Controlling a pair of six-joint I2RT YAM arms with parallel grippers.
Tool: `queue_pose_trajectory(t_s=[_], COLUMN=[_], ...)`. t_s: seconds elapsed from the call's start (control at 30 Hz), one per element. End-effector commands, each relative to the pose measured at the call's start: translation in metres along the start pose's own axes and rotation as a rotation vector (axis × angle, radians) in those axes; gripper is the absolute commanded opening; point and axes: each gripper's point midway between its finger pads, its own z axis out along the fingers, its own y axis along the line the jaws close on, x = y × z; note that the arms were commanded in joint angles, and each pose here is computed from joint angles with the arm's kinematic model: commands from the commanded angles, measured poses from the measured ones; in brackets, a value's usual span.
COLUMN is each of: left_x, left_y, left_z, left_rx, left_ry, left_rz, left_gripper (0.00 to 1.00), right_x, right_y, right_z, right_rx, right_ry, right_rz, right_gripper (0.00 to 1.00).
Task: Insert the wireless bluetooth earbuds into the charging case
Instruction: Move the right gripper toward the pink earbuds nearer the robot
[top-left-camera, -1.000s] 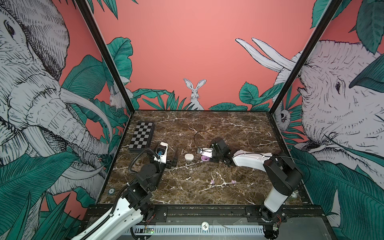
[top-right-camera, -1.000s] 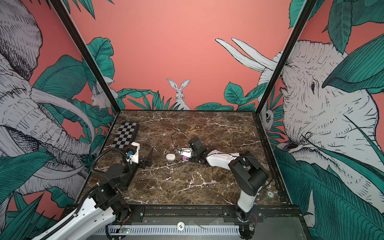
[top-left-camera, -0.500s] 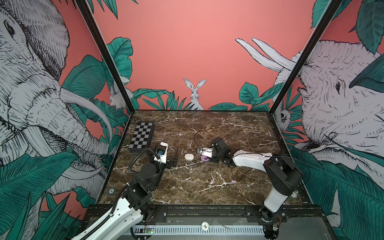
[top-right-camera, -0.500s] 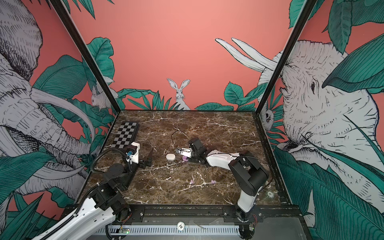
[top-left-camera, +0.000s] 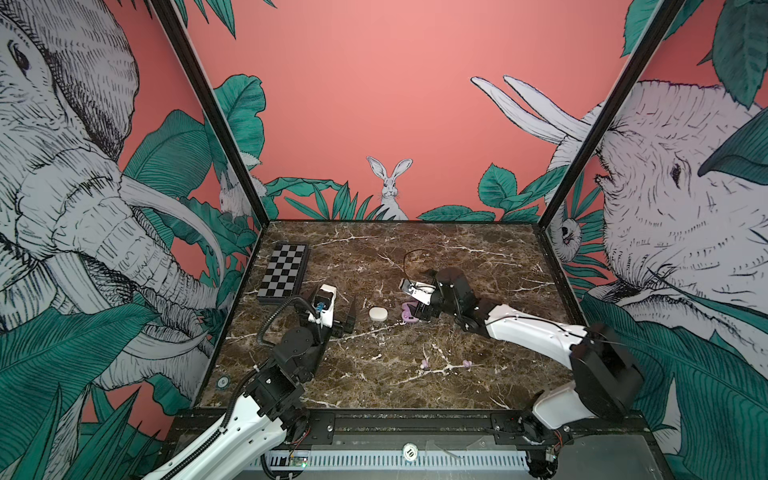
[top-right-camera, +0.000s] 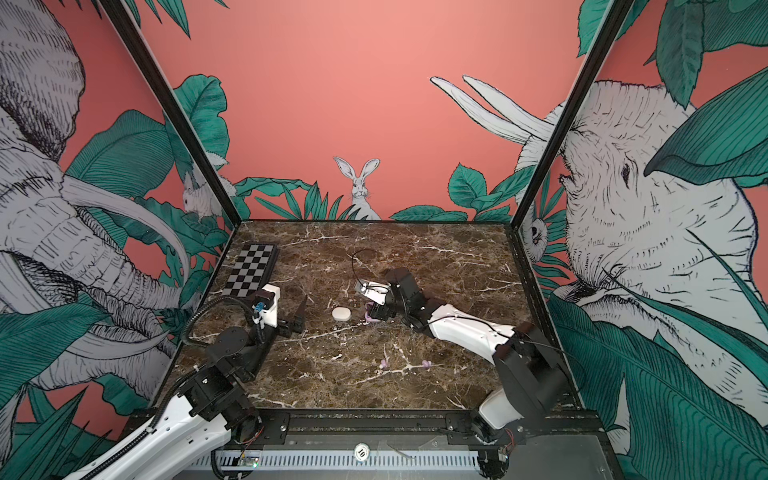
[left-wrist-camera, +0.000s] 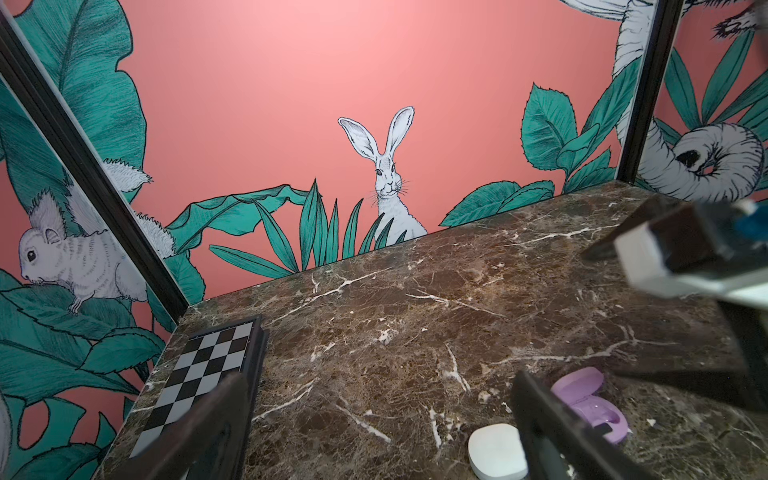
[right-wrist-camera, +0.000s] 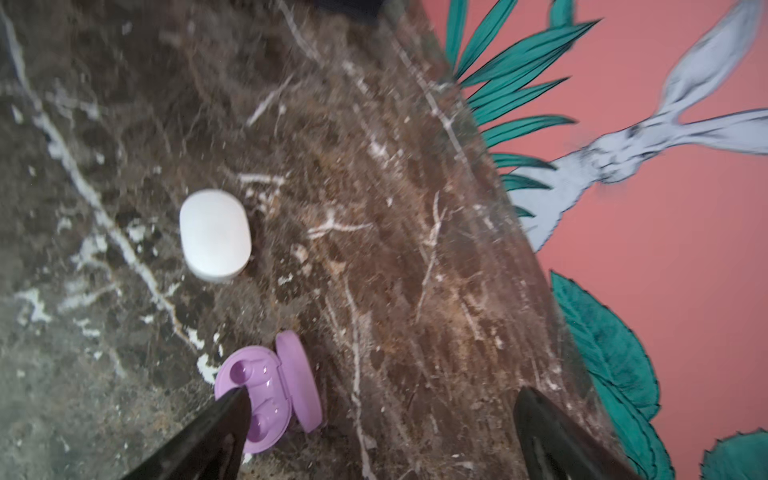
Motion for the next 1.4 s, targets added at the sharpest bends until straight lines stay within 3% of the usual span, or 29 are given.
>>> queue_pose_trajectory(t_s=[0.0, 0.2, 0.37, 0.47, 0.67, 0.87, 1.17, 1.37], left_x=[0.0, -0.001, -0.003, -0.003, 0.002, 0.009, 0.048, 0.074], left_y=[-0.002, -0.02, -0.048, -0.057, -0.069, -0.098, -0.177, -0.187], left_z=[0.001, 0.001, -0.003, -0.004, -0.004, -0.011, -0.051, -0.047], left_rx=[0.008, 0.113, 0.277, 0.327, 0.388, 0.547, 0.931, 0.939], left_ry=[-0.011, 0.007, 0.03, 0.034, 0.065, 0.096, 0.245, 0.371], left_rz=[-0.026, -0.065, -0.059, -0.056, -0.051, -0.038, 0.07, 0.09], left_gripper=[0.99, 0.99, 0.99, 0.99, 0.99, 0.99, 0.99, 0.99], right_x=[-0.042, -0.062, -0.027, -0.008, 0.041, 0.105, 0.142, 0.155], right_y=[-0.034, -0.064, -0.067, -0.046, 0.021, 0.078, 0.128, 0.132], right_z=[-0.036, -0.091, -0.122, -0.13, -0.134, -0.145, -0.156, -0.157], right_rx=[0.13, 0.205, 0.272, 0.205, 0.01, -0.02, -0.083, -0.058], right_ry=[-0.161, -0.232, -0.098, 0.005, 0.271, 0.557, 0.7, 0.751], right_rz=[0.148, 0.478, 0.763, 0.781, 0.96, 1.126, 1.222, 1.19], right_gripper=[0.98, 0.98, 0.98, 0.98, 0.98, 0.92, 0.8, 0.69])
